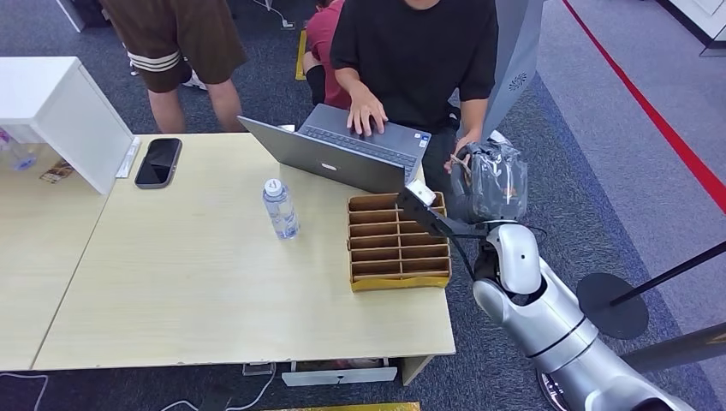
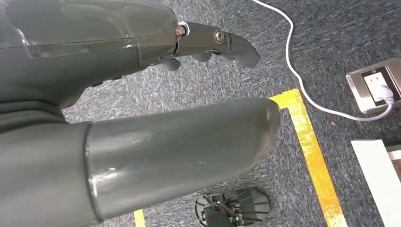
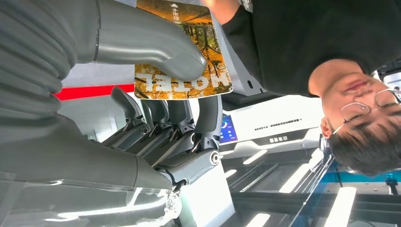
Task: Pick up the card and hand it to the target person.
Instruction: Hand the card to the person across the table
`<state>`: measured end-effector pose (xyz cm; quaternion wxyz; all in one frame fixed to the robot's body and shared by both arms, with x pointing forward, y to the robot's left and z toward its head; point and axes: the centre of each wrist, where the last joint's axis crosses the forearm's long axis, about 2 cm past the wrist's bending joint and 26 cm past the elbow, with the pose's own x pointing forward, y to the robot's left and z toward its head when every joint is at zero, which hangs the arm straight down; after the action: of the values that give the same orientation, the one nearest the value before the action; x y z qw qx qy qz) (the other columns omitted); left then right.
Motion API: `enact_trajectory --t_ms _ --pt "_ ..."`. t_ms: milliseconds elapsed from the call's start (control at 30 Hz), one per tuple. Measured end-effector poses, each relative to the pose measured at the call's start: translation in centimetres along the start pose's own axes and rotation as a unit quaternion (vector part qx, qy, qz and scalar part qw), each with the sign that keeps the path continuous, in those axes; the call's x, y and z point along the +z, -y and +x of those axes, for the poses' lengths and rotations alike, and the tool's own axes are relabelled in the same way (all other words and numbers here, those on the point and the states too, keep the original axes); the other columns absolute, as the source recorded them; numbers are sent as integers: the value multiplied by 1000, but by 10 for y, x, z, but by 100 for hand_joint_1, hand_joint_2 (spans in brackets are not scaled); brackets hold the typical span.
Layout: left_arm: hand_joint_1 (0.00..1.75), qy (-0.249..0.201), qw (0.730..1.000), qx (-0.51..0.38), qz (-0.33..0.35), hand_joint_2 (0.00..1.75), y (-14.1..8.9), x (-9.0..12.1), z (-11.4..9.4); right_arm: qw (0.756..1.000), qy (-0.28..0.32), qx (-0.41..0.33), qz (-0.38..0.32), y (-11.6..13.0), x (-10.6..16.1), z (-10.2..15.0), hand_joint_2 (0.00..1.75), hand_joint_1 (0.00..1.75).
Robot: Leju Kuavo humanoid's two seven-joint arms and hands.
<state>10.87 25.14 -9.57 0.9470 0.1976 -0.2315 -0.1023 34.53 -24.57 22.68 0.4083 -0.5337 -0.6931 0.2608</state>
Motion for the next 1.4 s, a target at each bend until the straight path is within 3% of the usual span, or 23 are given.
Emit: enact_trajectory --t_ms 367,667,700,833,1300,1400 --pt "0 7 1000 -7 -7 0 -1 -2 9 1000 -19 -7 1 -11 -28 -18 175 144" --pt "0 10 1000 -11 -12 0 -1 -3 15 999 -39 7 27 -33 -35 -32 175 137" --pt "0 11 1000 -12 -12 0 -1 -3 15 999 -41 11 31 -35 -34 -33 175 129" --pt "0 11 1000 -13 -14 0 -1 -3 15 998 -45 25 46 -42 -32 -36 175 5" --pt "0 11 1000 -14 -15 0 -1 -3 15 996 -55 32 67 -57 -21 -42 175 0" --pt "0 12 1000 -14 -15 0 -1 -3 15 999 -21 13 44 -60 -13 -41 175 0"
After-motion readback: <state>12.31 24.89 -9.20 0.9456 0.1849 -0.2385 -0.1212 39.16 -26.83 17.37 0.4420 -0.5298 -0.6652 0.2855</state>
